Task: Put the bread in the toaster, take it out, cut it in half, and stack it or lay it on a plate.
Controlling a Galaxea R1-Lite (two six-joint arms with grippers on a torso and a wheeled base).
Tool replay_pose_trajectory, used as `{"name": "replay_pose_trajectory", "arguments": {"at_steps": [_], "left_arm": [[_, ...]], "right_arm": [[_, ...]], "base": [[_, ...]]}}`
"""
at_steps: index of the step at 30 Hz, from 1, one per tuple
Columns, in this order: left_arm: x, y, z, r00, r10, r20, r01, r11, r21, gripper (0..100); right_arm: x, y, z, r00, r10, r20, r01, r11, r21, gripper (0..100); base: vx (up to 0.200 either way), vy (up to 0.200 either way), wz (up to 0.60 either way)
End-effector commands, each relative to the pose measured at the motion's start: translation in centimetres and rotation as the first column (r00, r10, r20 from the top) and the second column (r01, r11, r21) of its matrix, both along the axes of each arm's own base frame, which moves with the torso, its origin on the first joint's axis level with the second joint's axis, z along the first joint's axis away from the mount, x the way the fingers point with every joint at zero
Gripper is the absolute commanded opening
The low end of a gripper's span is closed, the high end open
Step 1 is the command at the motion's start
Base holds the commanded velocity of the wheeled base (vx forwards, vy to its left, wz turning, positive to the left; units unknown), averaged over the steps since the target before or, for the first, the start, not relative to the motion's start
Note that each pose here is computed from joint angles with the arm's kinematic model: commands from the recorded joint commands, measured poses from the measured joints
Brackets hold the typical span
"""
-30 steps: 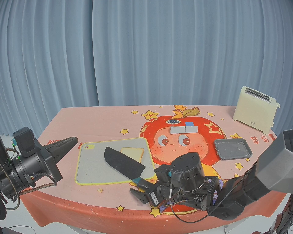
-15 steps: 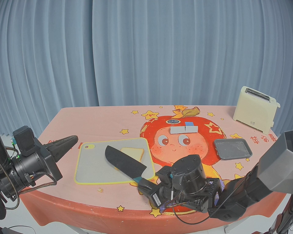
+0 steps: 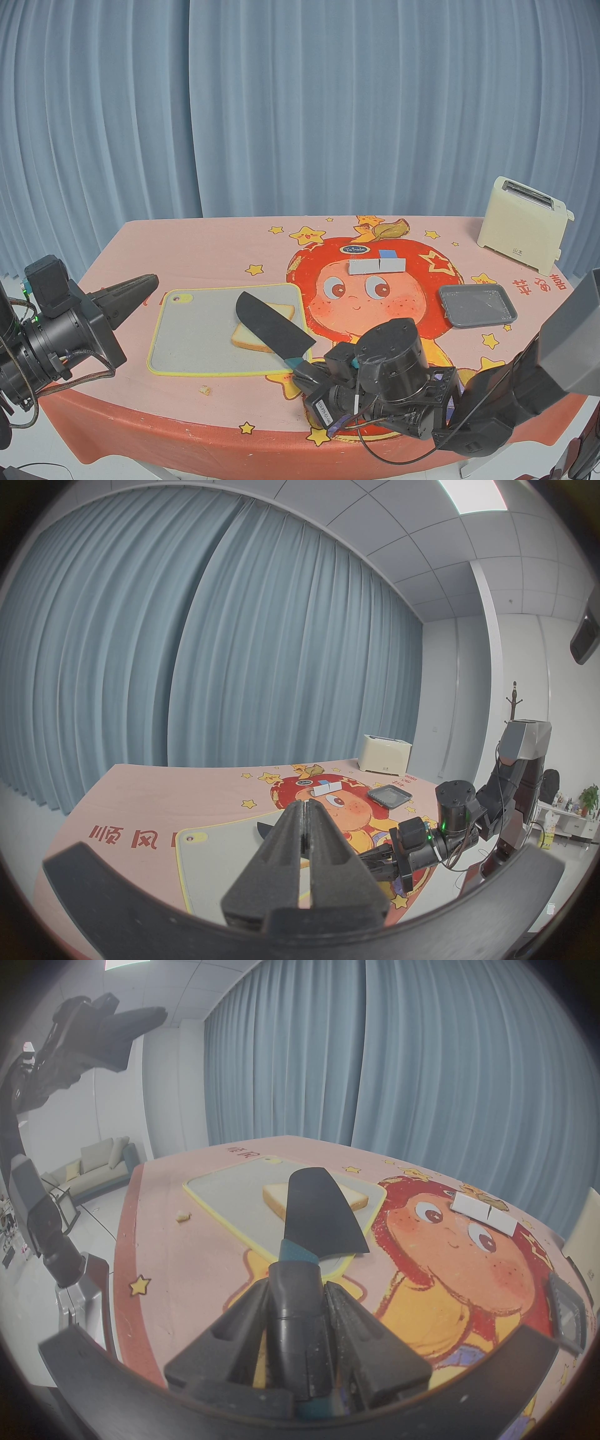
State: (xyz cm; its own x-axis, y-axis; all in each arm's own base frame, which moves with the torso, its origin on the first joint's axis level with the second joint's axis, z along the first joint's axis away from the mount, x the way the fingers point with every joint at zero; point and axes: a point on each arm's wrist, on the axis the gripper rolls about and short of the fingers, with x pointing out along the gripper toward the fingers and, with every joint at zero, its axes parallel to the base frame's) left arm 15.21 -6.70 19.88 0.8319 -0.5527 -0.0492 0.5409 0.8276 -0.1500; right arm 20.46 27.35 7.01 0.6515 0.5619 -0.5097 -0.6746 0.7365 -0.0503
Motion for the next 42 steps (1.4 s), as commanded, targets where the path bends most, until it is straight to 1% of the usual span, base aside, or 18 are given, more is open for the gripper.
{"name": "replay_pose_trajectory", "arguments": {"at_steps": [1, 4, 6, 8, 11, 13, 15, 17, 18, 19, 20, 21, 23, 25, 28, 31, 37, 42], "left_arm": [[0.1, -0.1, -0.1, 1.0, 0.0, -0.008, 0.0, 1.0, 0.002, 0], [0.1, -0.1, -0.2, 1.0, -0.005, -0.014, 0.005, 1.0, -0.004, 0], [0.5, -0.3, -0.4, 0.999, -0.011, -0.049, 0.01, 1.0, -0.03, 0], [0.8, -0.5, -0.2, 0.997, -0.026, -0.077, 0.02, 0.997, -0.08, 0], [1.3, -0.9, 0.0, 0.986, -0.063, -0.157, 0.032, 0.981, -0.193, 0], [2.0, -1.4, -0.2, 0.97, -0.098, -0.224, 0.035, 0.962, -0.271, 0], [2.8, -1.8, -0.3, 0.945, -0.129, -0.301, 0.015, 0.935, -0.354, 0], [3.5, -2.2, -0.7, 0.919, -0.156, -0.363, -0.007, 0.912, -0.409, 0], [4.1, -2.4, -0.9, 0.898, -0.174, -0.405, -0.027, 0.895, -0.444, 0], [4.4, -2.6, -1.2, 0.881, -0.19, -0.433, -0.039, 0.884, -0.467, 0], [4.9, -2.8, -1.7, 0.859, -0.204, -0.469, -0.055, 0.875, -0.481, 0], [5.2, -2.9, -2.0, 0.845, -0.214, -0.49, -0.063, 0.87, -0.488, 100], [5.7, -3.2, -2.5, 0.833, -0.233, -0.503, -0.064, 0.861, -0.505, 100], [6.2, -3.3, -3.0, 0.832, -0.24, -0.499, -0.06, 0.856, -0.513, 100], [7.2, -3.6, -3.6, 0.843, -0.226, -0.488, -0.071, 0.853, -0.517, 100], [8.0, -3.9, -4.6, 0.855, -0.19, -0.482, -0.105, 0.848, -0.52, 100], [8.7, -4.1, -5.0, 0.838, -0.191, -0.511, -0.16, 0.81, -0.564, 100], [9.0, -4.2, -5.3, 0.831, -0.189, -0.523, -0.17, 0.81, -0.562, 100]], "right_arm": [[-0.1, -0.3, 1.9, 0.999, -0.003, 0.037, 0.001, 0.999, 0.053, 0], [-0.2, -0.8, 3.3, 0.998, -0.009, 0.059, 0.004, 0.996, 0.089, 0], [-0.3, -1.0, 4.2, 0.997, -0.01, 0.072, 0.001, 0.993, 0.114, 0], [-0.4, -1.2, 4.7, 0.997, -0.009, 0.079, -0.001, 0.992, 0.126, 0], [-0.6, -1.3, 4.6, 0.997, -0.004, 0.077, -0.006, 0.993, 0.122, 0], [-0.7, -1.2, 4.4, 0.997, 0.003, 0.073, -0.011, 0.993, 0.117, 0], [-0.8, -1.0, 4.3, 0.997, 0.008, 0.072, -0.016, 0.993, 0.113, 0], [-0.8, -0.8, 4.3, 0.997, 0.012, 0.077, -0.021, 0.993, 0.114, 0], [-0.9, -0.7, 4.5, 0.996, 0.014, 0.087, -0.025, 0.991, 0.128, 0], [-0.8, -0.6, 4.6, 0.995, 0.014, 0.097, -0.028, 0.99, 0.142, 0], [-0.8, -0.6, 4.8, 0.994, 0.014, 0.108, -0.03, 0.988, 0.154, 0], [-0.8, -0.5, 4.9, 0.993, 0.011, 0.115, -0.03, 0.986, 0.162, 0], [-0.8, -0.6, 4.9, 0.993, 0.011, 0.116, -0.03, 0.986, 0.164, 0], [-0.8, -0.5, 4.9, 0.993, 0.013, 0.116, -0.032, 0.986, 0.164, 0], [-1.0, -0.4, 4.9, 0.993, 0.019, 0.117, -0.038, 0.986, 0.163, 0], [-1.4, 0.0, 4.9, 0.992, 0.036, 0.119, -0.056, 0.985, 0.163, 0], [-2.5, 0.8, 4.7, 0.991, 0.07, 0.117, -0.089, 0.983, 0.16, 0], [-3.0, 1.0, 4.8, 0.989, 0.085, 0.119, -0.104, 0.981, 0.162, 0]], "base": [[0.0, 0.0, 0.0], [0.0, 0.0, 0.0], [0.0, 0.0, 0.0], [0.0, 0.0, 0.0], [0.0, 0.0, 0.0], [0.0, 0.0, 0.0], [0.0, 0.0, 0.0], [0.0, 0.0, 0.0], [0.0, 0.0, 0.0], [0.0, 0.0, 0.0], [0.0, 0.0, 0.0], [0.0, 0.0, 0.0], [0.0, 0.0, 0.0], [0.0, 0.0, 0.0], [0.0, 0.0, 0.0], [0.0, 0.0, 0.0], [0.0, 0.0, 0.0], [0.0, 0.0, 0.0]]}}
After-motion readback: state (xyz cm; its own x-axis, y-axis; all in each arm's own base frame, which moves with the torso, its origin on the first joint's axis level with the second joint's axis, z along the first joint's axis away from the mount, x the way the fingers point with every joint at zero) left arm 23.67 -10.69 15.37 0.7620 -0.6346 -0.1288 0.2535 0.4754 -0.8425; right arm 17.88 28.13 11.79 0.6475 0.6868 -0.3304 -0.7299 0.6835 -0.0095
